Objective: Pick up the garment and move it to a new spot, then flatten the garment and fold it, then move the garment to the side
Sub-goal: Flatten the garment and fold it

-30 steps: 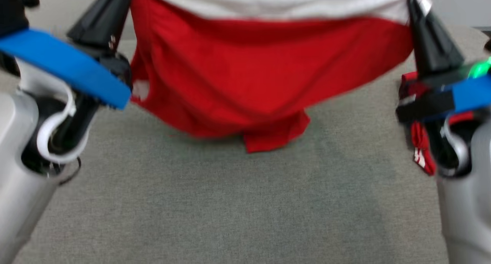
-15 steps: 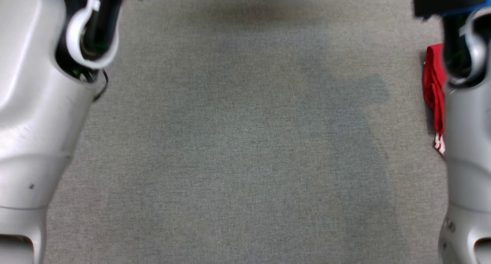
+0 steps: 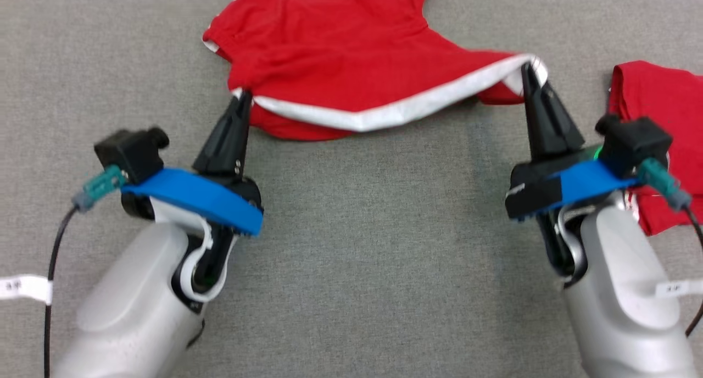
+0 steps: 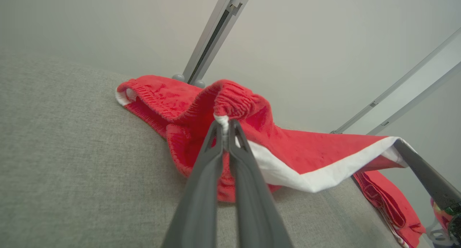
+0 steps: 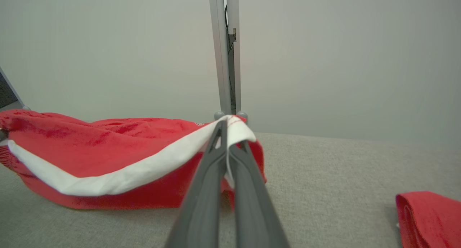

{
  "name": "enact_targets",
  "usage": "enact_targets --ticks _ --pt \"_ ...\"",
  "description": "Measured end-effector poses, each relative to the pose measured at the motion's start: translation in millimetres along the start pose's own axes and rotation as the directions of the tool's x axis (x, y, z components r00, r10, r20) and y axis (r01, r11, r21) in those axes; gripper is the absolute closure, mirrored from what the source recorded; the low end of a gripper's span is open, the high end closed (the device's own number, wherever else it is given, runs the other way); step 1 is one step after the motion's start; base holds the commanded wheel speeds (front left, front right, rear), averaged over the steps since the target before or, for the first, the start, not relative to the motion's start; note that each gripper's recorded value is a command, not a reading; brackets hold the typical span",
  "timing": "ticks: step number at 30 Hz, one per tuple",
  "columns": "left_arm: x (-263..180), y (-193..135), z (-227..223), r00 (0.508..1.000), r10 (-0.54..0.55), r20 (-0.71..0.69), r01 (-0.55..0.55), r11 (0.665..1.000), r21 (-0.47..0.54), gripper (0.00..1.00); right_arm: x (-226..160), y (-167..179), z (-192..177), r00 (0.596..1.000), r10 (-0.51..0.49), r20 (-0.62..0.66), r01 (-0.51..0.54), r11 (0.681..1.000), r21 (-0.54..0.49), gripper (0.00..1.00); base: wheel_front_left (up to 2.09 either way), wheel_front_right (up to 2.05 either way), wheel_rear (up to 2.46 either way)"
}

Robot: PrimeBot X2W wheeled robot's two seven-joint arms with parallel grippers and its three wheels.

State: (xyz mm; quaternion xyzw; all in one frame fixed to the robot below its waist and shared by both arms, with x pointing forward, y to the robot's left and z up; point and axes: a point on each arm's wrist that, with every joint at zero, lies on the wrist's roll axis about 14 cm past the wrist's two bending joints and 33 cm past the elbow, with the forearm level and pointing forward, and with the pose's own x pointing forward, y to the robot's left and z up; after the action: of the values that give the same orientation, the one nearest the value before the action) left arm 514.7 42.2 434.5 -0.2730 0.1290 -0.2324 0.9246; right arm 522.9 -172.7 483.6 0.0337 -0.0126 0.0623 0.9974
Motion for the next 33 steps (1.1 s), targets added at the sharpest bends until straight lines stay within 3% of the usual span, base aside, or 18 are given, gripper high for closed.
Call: enact_targets --ticks 7,15,21,27,33 --pt "-42.9 -22.5 8.2 0.998 -0.020 0.057 0.021 1.000 -0.011 1.00 -43.7 0.0 16.9 0.997 -0.043 0.056 0.040 0.998 0.050 1.00 0.00 0.00 0.00" --pt "-101.9 -71.6 42.7 0.980 -0.090 0.175 0.082 0.995 0.054 1.00 -108.9 -0.4 85.3 0.965 -0.081 0.249 0.072 0.996 0.043 1.00 0.00 0.00 0.00" --pt "-139.3 -97.6 33.0 0.985 -0.115 0.131 0.111 0.993 0.038 1.00 -156.6 -5.1 102.4 0.958 -0.114 0.264 0.112 0.993 0.022 1.00 0.00 0.00 0.00" --pt "-151.4 -90.4 5.0 0.998 -0.067 0.015 0.067 0.998 -0.015 1.00 -153.9 -5.6 75.9 0.981 -0.121 0.154 0.112 0.992 0.061 1.00 0.00 0.00 0.00" --pt "-138.0 -69.1 -12.3 0.999 0.034 -0.025 -0.037 0.988 -0.153 1.00 -114.6 -8.5 54.2 0.991 -0.109 0.083 0.104 0.993 0.063 1.00 0.00 0.00 0.00"
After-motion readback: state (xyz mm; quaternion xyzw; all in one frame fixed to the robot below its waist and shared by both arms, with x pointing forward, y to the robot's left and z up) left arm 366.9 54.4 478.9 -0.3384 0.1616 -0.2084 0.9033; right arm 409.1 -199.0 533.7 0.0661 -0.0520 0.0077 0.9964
